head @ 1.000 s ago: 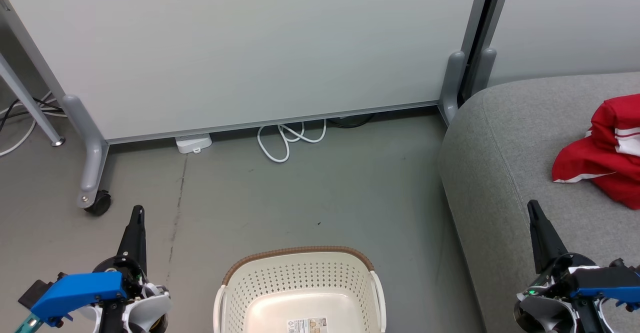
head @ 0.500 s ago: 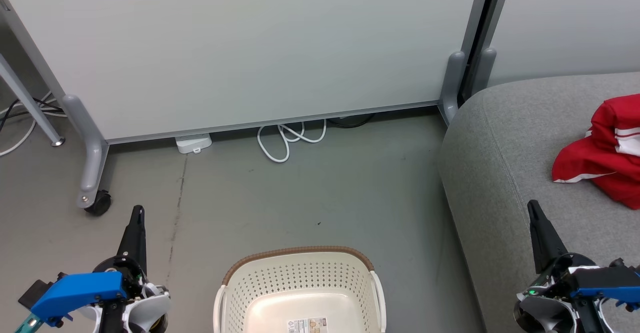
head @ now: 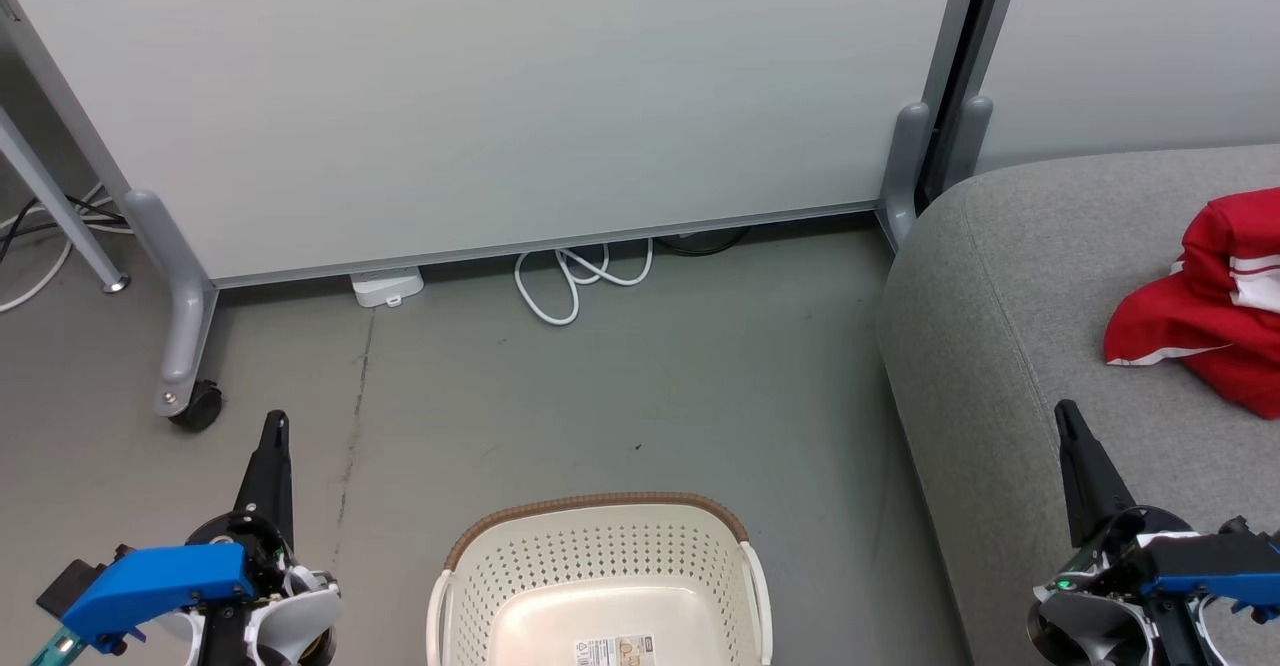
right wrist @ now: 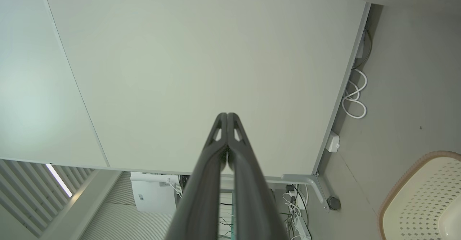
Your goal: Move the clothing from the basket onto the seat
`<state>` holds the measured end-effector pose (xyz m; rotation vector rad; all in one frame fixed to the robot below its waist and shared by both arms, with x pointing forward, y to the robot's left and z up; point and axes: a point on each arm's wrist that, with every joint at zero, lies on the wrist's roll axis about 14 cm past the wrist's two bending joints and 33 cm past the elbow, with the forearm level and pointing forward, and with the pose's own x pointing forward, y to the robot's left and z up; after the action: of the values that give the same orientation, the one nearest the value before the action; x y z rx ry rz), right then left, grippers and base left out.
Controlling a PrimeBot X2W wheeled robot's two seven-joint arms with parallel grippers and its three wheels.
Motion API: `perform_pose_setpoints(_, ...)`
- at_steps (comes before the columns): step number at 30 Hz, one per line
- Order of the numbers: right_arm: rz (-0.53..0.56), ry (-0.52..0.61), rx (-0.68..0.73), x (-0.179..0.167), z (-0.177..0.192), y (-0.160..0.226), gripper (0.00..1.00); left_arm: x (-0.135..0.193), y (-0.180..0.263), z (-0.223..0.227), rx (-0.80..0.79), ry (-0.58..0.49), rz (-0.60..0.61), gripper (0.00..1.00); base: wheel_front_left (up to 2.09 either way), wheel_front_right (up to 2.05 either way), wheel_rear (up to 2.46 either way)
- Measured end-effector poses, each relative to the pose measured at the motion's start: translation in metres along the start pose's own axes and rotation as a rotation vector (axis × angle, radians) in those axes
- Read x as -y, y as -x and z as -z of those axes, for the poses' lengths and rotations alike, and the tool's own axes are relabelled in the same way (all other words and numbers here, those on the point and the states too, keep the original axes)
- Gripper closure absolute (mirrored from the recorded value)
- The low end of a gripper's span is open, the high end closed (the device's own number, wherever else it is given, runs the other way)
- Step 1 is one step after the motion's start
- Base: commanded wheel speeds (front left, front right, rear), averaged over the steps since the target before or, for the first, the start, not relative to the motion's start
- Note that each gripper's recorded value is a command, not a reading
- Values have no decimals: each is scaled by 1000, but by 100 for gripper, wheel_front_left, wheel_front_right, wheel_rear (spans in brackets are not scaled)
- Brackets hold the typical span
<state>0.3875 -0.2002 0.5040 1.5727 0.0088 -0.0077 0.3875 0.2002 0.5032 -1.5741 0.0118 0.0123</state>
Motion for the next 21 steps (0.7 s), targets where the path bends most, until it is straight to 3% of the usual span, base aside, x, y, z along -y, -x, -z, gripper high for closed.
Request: perform_pose_setpoints(21, 0, 0, 0, 0, 0, 0, 100, 0, 0, 0, 0, 0, 0, 100, 0, 0, 0)
